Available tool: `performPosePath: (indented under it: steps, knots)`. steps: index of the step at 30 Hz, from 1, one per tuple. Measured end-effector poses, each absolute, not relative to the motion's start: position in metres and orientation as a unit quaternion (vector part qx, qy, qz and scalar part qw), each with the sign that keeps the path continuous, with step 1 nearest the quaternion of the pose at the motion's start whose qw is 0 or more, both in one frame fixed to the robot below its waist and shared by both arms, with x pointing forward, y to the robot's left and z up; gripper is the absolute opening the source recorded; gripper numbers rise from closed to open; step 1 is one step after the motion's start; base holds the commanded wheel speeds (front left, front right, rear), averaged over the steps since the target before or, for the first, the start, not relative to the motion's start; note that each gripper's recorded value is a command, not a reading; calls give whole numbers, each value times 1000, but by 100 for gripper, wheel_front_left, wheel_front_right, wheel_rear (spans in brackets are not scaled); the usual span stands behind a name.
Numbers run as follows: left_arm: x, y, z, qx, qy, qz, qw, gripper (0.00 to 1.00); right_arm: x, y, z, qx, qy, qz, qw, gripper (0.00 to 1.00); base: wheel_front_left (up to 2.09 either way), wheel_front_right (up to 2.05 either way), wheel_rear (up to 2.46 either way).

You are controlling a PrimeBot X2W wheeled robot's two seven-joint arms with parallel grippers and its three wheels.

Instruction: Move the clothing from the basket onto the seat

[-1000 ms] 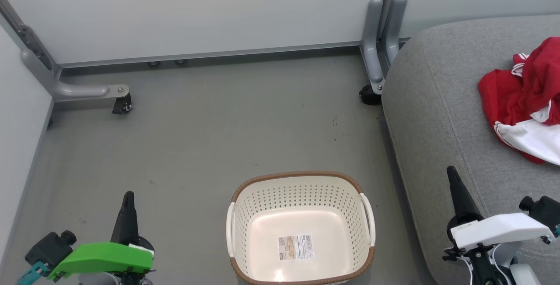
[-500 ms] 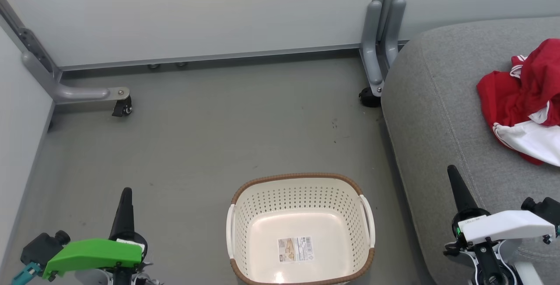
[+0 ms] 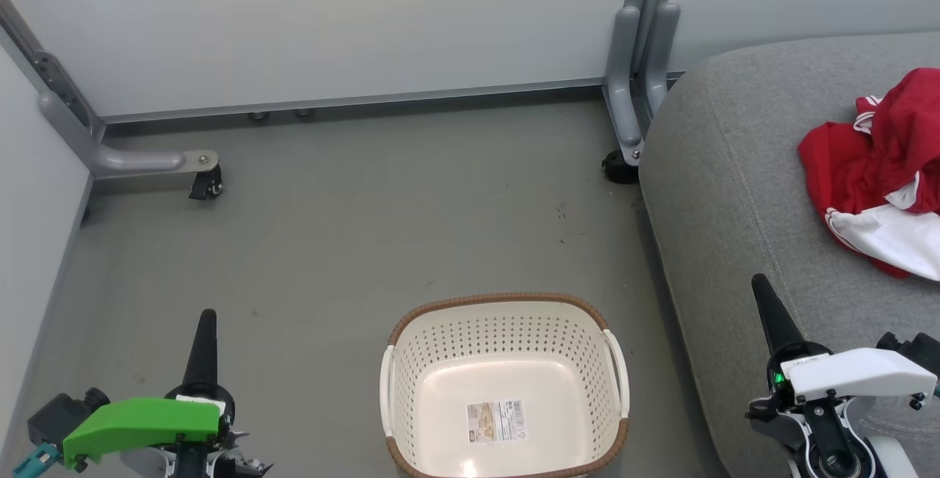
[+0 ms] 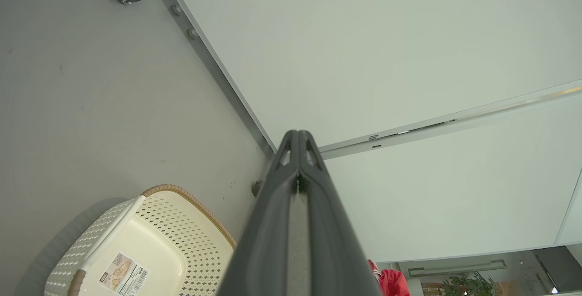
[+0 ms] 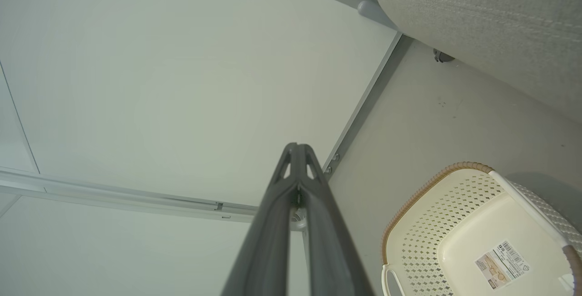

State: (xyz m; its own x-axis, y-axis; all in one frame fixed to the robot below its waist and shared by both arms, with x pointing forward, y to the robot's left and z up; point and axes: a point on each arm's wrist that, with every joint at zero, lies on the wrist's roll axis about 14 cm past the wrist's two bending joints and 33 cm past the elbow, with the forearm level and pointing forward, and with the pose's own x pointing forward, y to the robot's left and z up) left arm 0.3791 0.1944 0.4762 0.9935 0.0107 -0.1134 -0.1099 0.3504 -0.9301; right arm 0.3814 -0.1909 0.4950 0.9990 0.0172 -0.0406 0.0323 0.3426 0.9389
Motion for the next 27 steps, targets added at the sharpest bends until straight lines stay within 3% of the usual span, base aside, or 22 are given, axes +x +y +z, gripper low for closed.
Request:
performPosePath:
  steps: [27]
  knots:
    - [384,198,492,-659,21,20,751,0,386,-196,501,660,11,-5,751,0,0,0,0]
